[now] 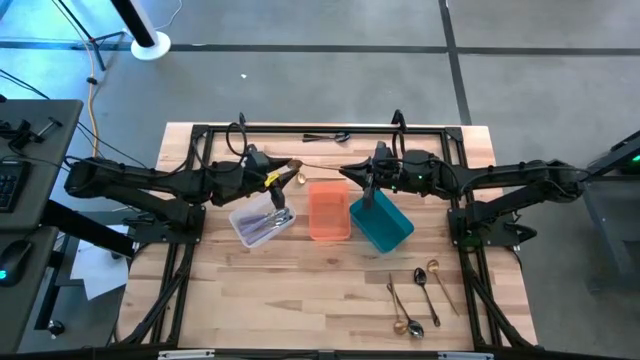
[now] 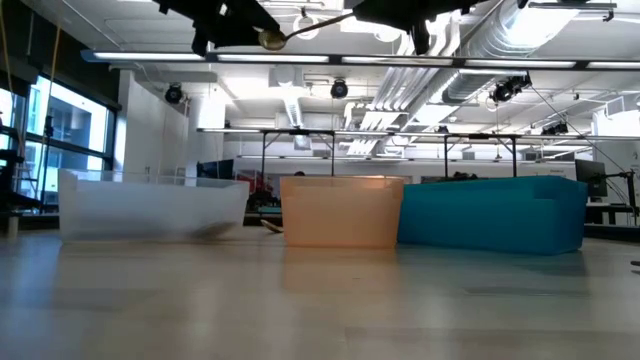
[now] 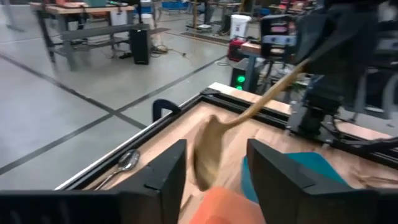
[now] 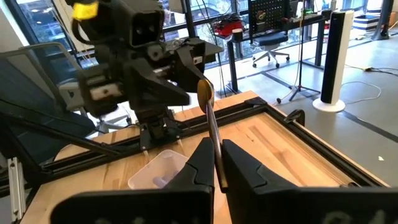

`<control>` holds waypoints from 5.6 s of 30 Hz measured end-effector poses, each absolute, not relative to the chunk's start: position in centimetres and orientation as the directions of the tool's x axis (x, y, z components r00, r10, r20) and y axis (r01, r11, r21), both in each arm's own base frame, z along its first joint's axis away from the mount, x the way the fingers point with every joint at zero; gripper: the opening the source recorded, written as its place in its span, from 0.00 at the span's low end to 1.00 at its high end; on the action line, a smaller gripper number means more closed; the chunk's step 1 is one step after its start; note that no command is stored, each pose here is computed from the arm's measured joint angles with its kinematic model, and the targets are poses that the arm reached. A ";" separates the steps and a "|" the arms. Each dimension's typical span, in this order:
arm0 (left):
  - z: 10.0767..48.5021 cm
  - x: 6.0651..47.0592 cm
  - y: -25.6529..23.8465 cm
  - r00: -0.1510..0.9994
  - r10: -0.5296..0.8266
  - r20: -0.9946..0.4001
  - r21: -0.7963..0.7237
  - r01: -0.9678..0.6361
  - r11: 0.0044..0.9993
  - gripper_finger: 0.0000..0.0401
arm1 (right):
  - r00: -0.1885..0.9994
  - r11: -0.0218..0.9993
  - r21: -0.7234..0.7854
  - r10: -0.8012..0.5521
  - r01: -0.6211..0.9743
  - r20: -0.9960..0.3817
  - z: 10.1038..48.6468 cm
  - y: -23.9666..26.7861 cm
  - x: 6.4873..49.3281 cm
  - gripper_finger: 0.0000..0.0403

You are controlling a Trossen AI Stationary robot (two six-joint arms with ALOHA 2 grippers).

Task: Sort silverware by color (type)
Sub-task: Put the gold spoon into the blue bin

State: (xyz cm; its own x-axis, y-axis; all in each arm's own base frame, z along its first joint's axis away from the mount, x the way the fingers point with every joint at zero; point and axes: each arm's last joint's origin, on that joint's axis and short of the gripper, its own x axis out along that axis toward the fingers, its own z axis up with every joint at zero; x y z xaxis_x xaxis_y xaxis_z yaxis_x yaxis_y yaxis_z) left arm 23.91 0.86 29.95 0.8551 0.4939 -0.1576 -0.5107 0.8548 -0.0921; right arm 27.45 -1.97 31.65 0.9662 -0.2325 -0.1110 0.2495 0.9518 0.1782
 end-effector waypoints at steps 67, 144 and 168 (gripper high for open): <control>33.8 15.7 1.2 0.840 0.535 -0.090 -0.145 -0.543 0.827 0.48 | 0.679 0.706 0.322 -0.302 0.631 -0.669 21.5 4.9 17.4 0.00; 32.9 17.6 1.1 0.835 0.536 -0.126 -0.120 -0.549 0.827 0.48 | 0.209 0.797 0.118 -0.010 0.593 -0.978 14.6 0.7 20.0 0.04; 32.9 17.6 1.1 0.835 0.535 -0.126 -0.119 -0.548 0.828 0.48 | 0.183 0.805 0.112 0.005 0.582 -0.983 14.3 0.8 20.0 0.15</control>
State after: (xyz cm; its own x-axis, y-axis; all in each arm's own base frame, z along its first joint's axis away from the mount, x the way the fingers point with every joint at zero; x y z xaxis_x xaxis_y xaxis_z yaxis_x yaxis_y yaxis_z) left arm 17.61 1.15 32.93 0.8352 0.5353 -0.1261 -0.5485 0.8276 -0.1191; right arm 20.00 0.78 14.27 0.1827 0.0052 -0.9832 0.5819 0.8055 0.1123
